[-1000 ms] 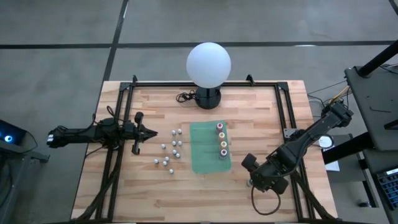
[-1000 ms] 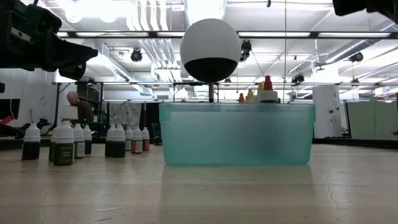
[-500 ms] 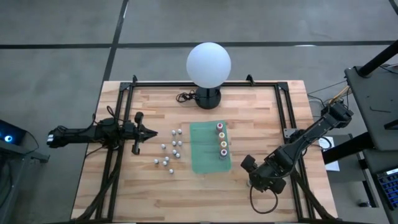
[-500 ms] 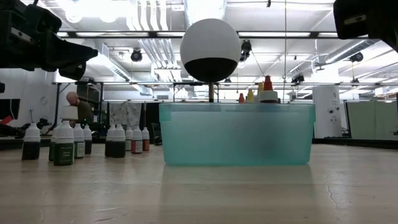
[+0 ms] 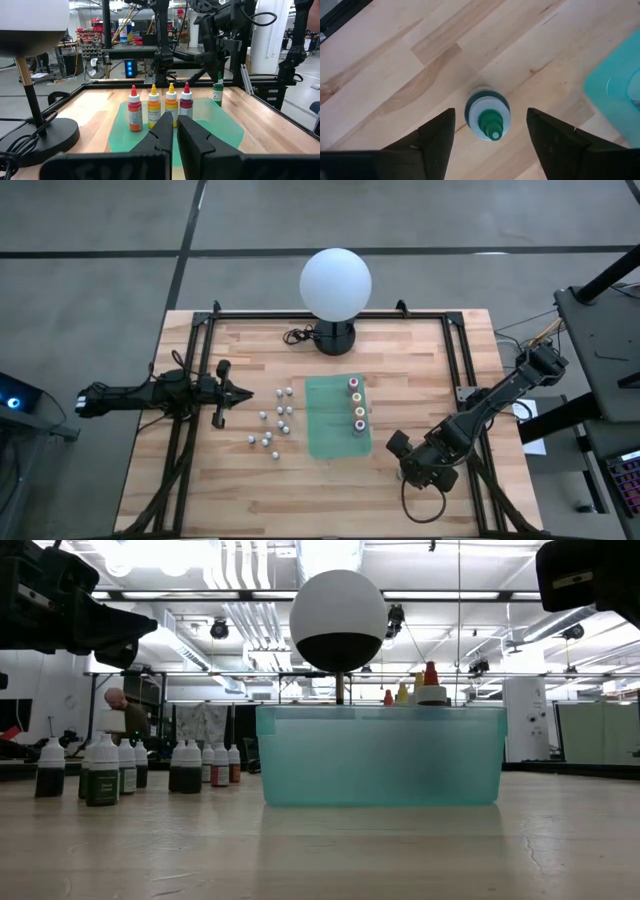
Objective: Pick & Place food coloring
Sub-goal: Put the large green food coloring bottle into the green bin
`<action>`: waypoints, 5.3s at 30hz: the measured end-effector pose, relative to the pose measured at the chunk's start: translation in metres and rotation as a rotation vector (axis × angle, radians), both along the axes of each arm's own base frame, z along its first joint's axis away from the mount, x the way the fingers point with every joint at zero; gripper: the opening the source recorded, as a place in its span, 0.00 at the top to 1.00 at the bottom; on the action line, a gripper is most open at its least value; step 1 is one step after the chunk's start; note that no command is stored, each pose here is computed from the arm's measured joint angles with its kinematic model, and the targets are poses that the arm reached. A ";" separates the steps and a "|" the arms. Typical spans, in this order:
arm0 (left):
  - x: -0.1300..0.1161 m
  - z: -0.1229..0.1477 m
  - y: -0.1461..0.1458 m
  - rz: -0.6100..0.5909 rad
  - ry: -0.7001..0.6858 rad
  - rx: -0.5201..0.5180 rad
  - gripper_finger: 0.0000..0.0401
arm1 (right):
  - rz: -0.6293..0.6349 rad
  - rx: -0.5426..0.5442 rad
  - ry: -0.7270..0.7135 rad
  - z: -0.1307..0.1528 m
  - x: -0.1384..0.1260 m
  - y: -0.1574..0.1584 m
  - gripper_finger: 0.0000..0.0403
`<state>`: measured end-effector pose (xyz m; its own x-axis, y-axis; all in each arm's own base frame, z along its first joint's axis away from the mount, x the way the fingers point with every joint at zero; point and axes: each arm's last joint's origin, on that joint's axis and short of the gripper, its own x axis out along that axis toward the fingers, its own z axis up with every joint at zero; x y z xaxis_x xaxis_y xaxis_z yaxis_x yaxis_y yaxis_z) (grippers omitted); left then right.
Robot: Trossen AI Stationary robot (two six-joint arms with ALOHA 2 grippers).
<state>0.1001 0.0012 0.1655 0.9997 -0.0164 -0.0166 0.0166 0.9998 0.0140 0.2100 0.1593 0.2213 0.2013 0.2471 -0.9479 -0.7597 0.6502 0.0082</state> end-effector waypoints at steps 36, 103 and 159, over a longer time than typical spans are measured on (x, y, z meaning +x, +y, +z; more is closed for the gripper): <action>0.000 0.000 0.000 0.000 0.000 0.000 1.00 | 0.011 0.023 0.025 -0.003 -0.002 0.000 0.72; 0.000 0.000 0.000 0.000 0.000 0.000 1.00 | 0.229 -0.002 -0.118 0.066 0.127 -0.093 0.72; 0.000 0.000 0.000 0.000 0.000 0.000 1.00 | 0.251 -0.009 -0.044 0.004 0.131 -0.093 0.72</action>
